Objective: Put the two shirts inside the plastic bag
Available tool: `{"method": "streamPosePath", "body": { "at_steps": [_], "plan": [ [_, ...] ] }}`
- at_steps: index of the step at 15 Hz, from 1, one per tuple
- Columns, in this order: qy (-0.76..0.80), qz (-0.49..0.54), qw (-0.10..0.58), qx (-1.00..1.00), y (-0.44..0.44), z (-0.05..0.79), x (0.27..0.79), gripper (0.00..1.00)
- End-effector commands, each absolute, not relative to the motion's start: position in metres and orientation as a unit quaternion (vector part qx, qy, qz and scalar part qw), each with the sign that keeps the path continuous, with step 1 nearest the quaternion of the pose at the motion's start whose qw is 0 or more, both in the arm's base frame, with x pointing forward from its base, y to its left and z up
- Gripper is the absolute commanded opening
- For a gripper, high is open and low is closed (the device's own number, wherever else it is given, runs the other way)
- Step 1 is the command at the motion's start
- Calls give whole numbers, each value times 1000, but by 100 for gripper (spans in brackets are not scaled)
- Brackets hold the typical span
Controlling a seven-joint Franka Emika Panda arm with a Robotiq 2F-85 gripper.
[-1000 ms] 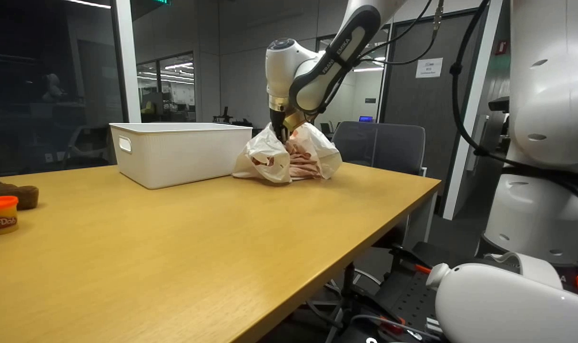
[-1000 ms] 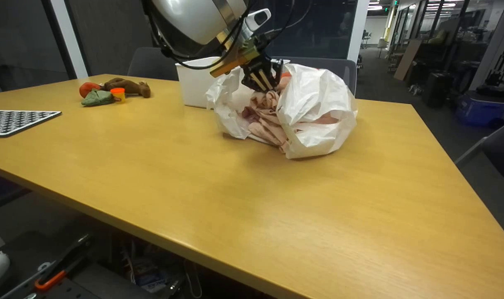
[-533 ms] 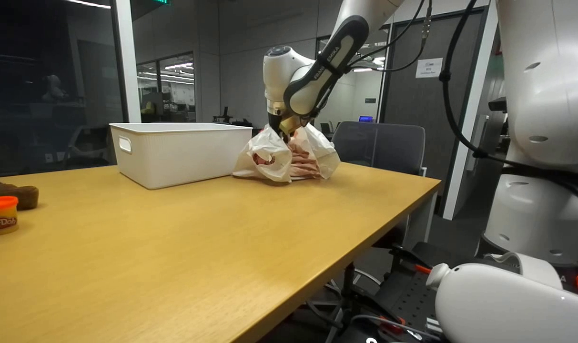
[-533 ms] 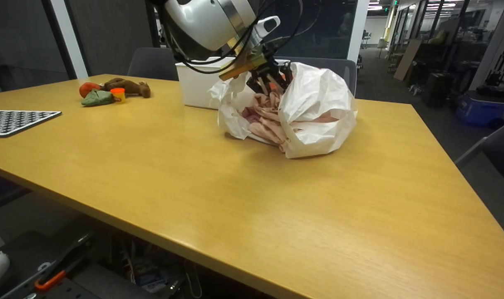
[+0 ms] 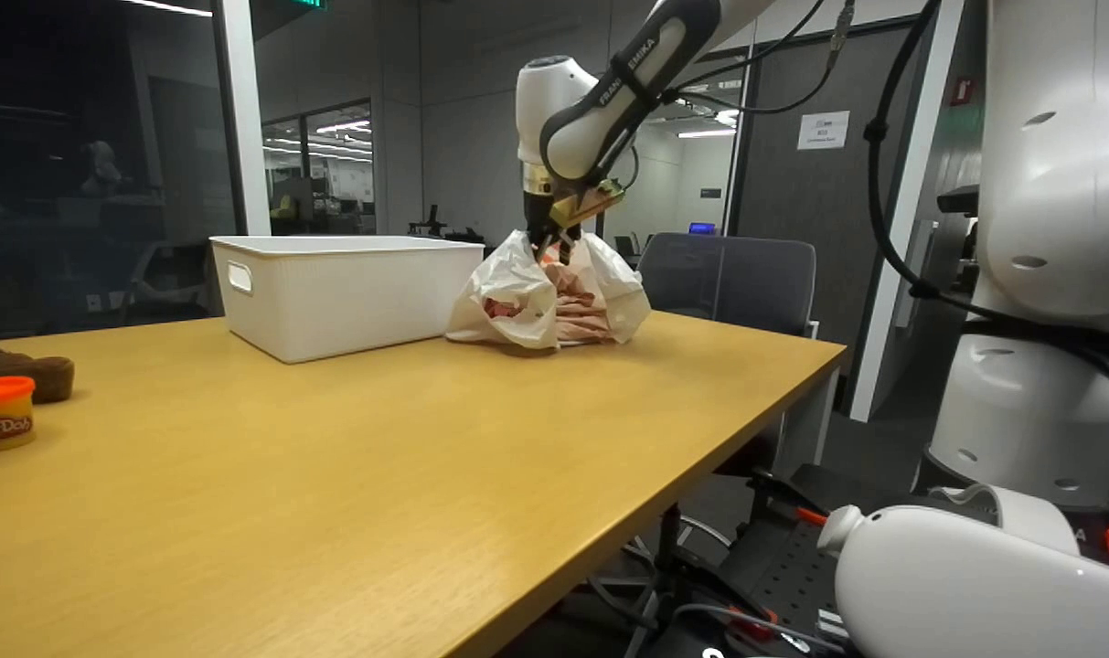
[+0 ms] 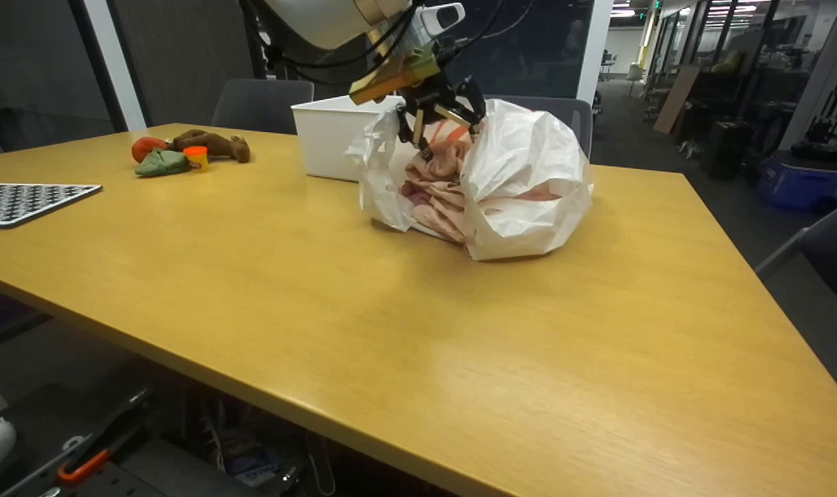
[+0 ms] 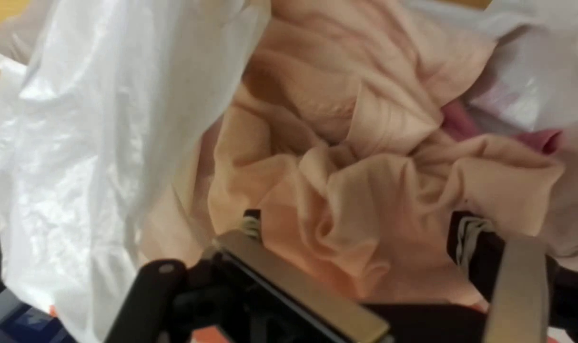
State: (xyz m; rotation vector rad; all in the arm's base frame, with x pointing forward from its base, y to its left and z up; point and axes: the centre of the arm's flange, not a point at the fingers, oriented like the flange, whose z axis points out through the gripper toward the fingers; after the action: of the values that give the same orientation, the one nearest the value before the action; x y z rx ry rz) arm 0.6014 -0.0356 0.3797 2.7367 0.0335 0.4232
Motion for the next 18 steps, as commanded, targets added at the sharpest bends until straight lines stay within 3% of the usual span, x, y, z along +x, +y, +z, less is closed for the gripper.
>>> {"method": "streamPosePath", "body": {
  "at_steps": [1,8,15,18],
  "plan": [
    [57,77,130,987,-37,418,555,100],
    [122,-2,55,991,-36,441,493,100],
    [126,78,-20,989,25,397,481,100],
    [104,126,-9,987,34,377,487,100]
  ]
}}
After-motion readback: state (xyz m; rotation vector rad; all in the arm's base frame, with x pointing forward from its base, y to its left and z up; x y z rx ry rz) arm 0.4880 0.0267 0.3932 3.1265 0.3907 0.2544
